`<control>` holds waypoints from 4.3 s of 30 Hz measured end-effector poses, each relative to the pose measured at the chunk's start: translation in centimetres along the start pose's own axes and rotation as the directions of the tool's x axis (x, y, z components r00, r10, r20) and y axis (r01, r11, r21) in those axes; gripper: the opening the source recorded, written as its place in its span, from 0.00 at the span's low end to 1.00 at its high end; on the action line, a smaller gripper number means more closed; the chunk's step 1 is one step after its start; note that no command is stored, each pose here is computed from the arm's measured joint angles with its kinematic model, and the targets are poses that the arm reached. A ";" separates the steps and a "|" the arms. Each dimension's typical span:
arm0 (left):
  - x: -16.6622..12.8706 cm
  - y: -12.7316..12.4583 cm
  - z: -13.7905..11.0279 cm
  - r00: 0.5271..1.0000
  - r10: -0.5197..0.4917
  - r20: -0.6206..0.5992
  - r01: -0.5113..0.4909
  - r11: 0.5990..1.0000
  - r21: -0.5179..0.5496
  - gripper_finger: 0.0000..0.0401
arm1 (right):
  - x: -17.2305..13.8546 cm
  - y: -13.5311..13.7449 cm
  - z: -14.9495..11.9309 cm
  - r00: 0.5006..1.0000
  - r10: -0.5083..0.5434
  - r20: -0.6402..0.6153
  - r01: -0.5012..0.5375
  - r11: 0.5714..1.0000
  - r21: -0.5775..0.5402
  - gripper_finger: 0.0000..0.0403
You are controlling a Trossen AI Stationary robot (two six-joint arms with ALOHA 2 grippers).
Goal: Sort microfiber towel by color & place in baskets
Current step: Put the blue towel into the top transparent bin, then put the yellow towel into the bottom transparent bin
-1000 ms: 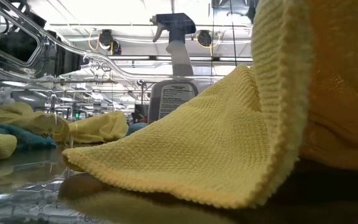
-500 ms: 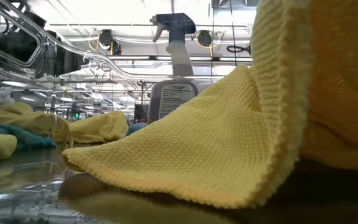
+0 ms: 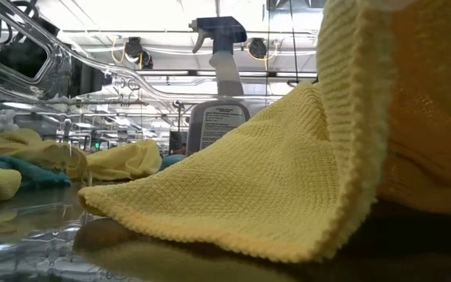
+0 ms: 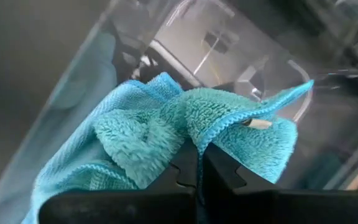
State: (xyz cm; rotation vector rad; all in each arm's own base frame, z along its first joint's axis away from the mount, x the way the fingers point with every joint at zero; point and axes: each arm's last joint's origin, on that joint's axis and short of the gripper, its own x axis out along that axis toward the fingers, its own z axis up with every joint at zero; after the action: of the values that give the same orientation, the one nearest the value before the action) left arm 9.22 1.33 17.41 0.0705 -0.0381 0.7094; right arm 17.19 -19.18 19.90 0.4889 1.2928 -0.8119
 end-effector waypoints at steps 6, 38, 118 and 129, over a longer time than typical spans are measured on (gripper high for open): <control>0.0 0.0 0.0 1.000 0.000 0.000 0.000 1.000 0.000 0.84 | 2.4 0.3 0.2 0.997 -0.002 -0.078 0.001 1.000 -0.009 0.00; 0.0 0.0 0.0 1.000 0.000 0.001 0.000 1.000 -0.003 0.84 | -8.4 -0.3 -0.3 0.991 0.039 0.129 -0.036 0.999 -0.027 0.49; 0.0 0.0 -0.5 0.999 0.003 -0.037 -0.005 0.999 -0.045 0.84 | -16.4 23.7 -26.9 0.915 0.317 -0.250 -0.396 0.581 -0.711 0.51; 0.0 0.0 -0.5 0.999 0.003 -0.038 -0.006 0.998 -0.068 0.84 | -13.7 25.9 -29.9 0.956 0.190 -0.221 -0.291 0.570 -0.768 0.51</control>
State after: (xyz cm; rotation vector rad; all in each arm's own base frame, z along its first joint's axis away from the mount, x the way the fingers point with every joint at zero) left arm 9.23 1.34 16.95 -0.0080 -0.0259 0.7134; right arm 16.62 22.55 23.11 -0.0326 1.5054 0.0928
